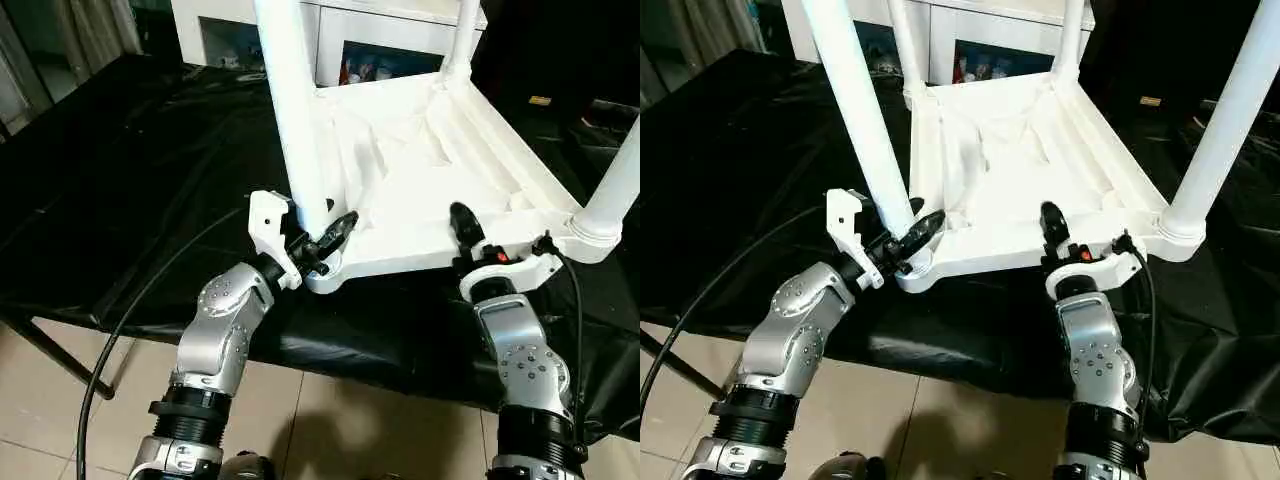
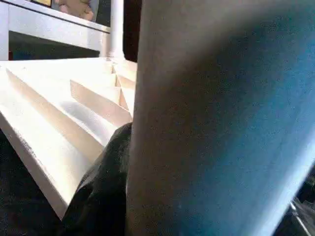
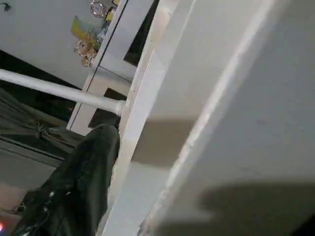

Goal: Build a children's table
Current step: Flip table

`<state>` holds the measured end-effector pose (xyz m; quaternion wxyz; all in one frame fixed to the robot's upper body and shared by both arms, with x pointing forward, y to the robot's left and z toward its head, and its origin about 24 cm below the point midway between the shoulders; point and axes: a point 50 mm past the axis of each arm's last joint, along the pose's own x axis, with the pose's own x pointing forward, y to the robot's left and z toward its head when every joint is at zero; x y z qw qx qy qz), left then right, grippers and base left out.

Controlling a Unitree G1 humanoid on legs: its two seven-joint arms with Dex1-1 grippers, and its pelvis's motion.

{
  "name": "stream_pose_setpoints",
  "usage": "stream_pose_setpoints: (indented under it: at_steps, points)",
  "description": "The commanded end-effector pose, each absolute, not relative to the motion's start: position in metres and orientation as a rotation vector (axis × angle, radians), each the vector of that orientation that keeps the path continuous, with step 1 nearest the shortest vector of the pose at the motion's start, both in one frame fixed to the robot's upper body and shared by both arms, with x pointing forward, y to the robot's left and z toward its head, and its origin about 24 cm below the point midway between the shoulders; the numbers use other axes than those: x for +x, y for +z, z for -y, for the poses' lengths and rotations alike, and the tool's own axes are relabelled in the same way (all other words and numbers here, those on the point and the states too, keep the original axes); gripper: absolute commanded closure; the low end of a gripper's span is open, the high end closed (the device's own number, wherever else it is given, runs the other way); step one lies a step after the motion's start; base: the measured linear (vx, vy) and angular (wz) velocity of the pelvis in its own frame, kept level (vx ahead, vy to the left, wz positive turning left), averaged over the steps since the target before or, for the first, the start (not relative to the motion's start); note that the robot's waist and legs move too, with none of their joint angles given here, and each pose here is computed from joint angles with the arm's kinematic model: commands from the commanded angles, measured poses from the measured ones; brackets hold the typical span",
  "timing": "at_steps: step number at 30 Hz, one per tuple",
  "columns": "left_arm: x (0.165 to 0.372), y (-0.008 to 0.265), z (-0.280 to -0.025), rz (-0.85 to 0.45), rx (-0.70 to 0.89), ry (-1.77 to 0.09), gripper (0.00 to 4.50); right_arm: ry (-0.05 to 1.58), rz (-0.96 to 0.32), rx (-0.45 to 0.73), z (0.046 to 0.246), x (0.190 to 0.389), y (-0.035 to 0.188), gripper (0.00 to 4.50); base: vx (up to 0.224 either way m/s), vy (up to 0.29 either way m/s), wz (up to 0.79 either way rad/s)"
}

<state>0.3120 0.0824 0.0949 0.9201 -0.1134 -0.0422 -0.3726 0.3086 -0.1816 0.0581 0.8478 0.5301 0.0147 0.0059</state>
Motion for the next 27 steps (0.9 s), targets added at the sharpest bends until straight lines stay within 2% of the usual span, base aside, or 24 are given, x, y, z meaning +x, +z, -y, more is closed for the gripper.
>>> stream_pose_setpoints:
  at_steps: [1,6,7,8,9,11,14,19,24,26,27]
  points:
    - [0.309,0.111,-0.072,0.178,-0.314,-0.82,2.46,0.013,-0.008,1.133,0.185,0.312,0.063,1.32,0.0,0.0,0.0]
    - [0.311,0.108,-0.075,0.164,-0.303,-0.786,2.46,-0.005,-0.009,1.126,0.188,0.312,0.061,1.77,0.0,0.0,0.0]
    - [0.312,0.107,-0.075,0.155,-0.314,-0.786,2.11,-0.01,-0.006,1.125,0.189,0.312,0.061,1.97,0.0,0.0,0.0]
    - [0.312,0.107,-0.076,0.148,-0.319,-0.787,2.11,-0.015,-0.004,1.123,0.19,0.312,0.062,1.97,0.0,0.0,0.0]
    - [0.311,0.106,-0.076,0.143,-0.332,-0.799,1.76,-0.022,0.001,1.115,0.191,0.312,0.062,2.03,0.0,0.0,0.0]
    - [0.311,0.106,-0.076,0.142,-0.342,-0.799,1.73,-0.023,0.004,1.113,0.192,0.313,0.063,2.12,0.0,0.0,0.0]
    - [0.313,0.105,-0.078,0.141,-0.334,-0.769,1.37,-0.033,0.011,1.1,0.194,0.314,0.065,2.23,0.0,0.0,0.0]
    - [0.314,0.104,-0.082,0.156,-0.345,-0.739,1.23,-0.06,0.037,1.079,0.202,0.316,0.069,2.25,0.0,0.0,0.0]
    - [0.313,0.113,-0.097,0.255,-0.447,-0.661,1.23,-0.108,0.062,1.06,0.213,0.316,0.071,2.25,0.0,0.0,0.0]
    - [0.311,0.12,-0.109,0.327,-0.496,-0.63,1.23,-0.129,0.071,1.047,0.219,0.316,0.072,2.25,0.0,0.0,0.0]
    - [0.308,0.126,-0.125,0.395,-0.542,-0.59,1.23,-0.149,0.08,1.025,0.226,0.316,0.074,2.26,0.0,0.0,0.0]
